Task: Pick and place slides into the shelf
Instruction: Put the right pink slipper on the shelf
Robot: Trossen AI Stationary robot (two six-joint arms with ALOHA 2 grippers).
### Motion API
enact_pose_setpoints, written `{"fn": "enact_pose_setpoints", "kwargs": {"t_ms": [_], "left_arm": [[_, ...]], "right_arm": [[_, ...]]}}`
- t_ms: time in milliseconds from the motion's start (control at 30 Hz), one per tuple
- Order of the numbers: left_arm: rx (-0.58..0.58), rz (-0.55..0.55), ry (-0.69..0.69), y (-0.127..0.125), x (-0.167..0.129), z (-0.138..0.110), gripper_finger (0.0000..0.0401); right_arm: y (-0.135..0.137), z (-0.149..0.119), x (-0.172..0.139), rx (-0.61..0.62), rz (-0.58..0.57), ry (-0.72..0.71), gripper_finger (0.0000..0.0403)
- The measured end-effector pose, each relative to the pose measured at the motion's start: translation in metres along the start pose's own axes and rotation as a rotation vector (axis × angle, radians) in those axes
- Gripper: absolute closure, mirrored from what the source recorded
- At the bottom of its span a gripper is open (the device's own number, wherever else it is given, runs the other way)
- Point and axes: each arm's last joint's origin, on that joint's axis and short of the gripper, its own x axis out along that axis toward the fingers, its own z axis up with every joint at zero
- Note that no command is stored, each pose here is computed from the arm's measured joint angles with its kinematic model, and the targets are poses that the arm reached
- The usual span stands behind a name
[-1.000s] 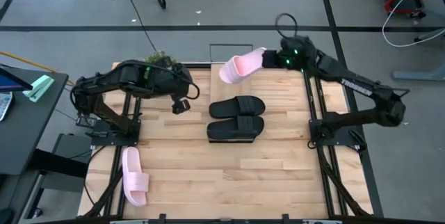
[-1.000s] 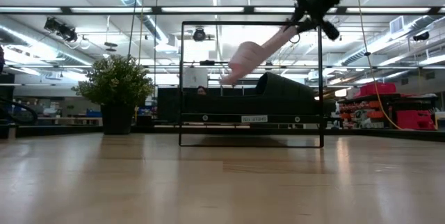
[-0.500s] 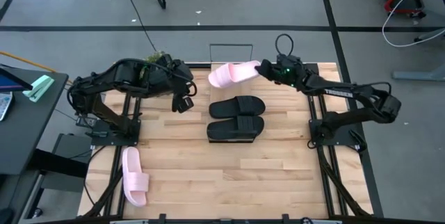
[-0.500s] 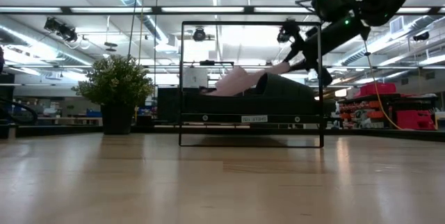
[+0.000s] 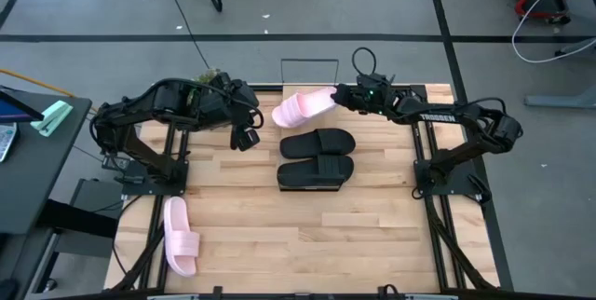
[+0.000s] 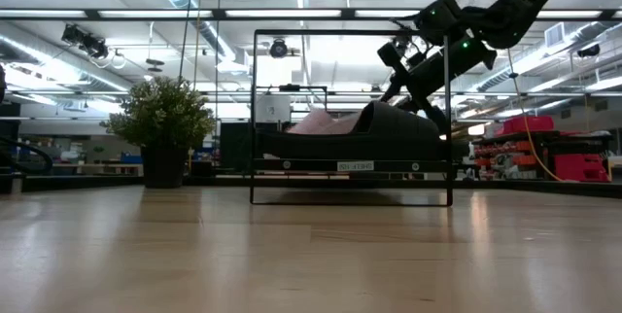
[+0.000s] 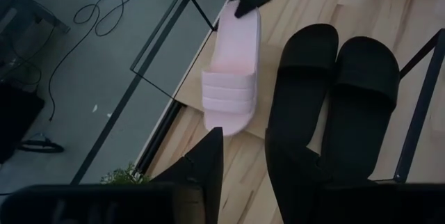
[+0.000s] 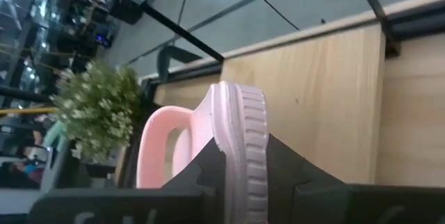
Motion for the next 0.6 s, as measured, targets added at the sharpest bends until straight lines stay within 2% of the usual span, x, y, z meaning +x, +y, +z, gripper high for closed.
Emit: {"fn": "enact_pose_setpoints", "kwargs": {"t_ms": [200, 600], "left_arm": [[-0.003, -0.002, -0.006, 0.0, 0.0, 0.001, 0.0291], [-0.004, -0.003, -0.01, 0.0, 0.0, 0.001, 0.0294]], "right_arm": [[-0.006, -0.013, 0.011, -0.014, -0.012, 0.087, 0.0341], [-0.011, -0.02, 0.018, -0.068, -0.054, 0.104, 0.0341]]}}
